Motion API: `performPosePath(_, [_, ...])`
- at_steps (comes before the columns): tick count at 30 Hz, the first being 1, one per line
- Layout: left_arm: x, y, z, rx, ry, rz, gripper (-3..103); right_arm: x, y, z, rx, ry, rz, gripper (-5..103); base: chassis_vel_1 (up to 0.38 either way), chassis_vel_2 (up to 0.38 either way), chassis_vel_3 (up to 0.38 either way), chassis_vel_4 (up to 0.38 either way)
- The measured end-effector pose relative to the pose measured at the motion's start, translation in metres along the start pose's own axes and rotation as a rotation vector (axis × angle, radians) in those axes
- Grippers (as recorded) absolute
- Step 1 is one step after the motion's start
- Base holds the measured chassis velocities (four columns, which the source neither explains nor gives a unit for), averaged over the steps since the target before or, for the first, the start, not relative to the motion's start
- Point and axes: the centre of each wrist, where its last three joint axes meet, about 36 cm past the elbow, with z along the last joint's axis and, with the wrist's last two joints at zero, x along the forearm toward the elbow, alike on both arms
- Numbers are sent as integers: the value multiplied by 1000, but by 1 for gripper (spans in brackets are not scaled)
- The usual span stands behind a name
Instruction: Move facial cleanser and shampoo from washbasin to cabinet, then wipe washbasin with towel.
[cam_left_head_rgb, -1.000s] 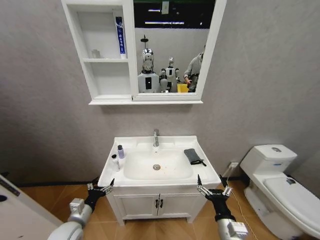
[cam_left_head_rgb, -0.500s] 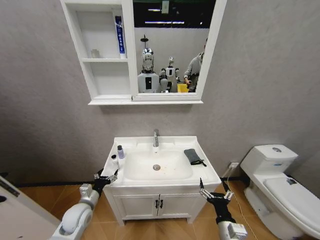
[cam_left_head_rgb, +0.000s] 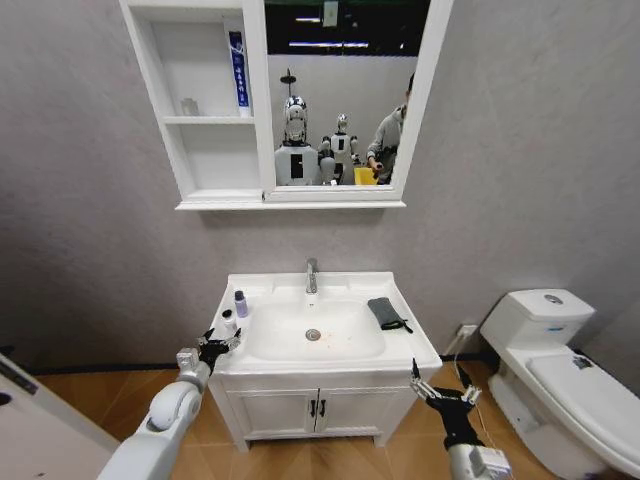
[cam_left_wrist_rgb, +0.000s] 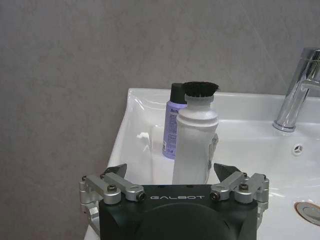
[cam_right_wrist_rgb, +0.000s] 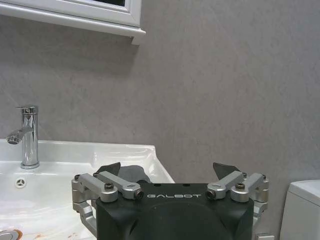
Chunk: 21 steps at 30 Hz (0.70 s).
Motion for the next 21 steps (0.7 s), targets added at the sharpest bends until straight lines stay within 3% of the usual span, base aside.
performPosePath(7, [-3,-1,0,11,-15,32,82,2,0,1,0,6,8,100,0,0,0,0])
performPosePath(12, [0,0,0,10,-23,49,60,2,1,0,-4,13,13,100,0,0,0,0])
performPosePath(15, [2,1,-1,5,-32,59,55,1,1,0,-9,16,14,100,0,0,0,0])
performPosePath(16, [5,1,-2,-1,-39,67,44,1,1,-1,-11,15,14,100,0,0,0,0])
performPosePath(17, [7,2,-3,-4,-42,68,44,1,1,-2,-13,13,14,100,0,0,0,0])
performPosePath(18, [9,2,-3,-6,-47,69,34,1,2,-2,-15,13,14,100,0,0,0,0])
performPosePath(21, [12,1,-4,-5,-53,68,32,1,2,-2,-18,13,15,100,0,0,0,0])
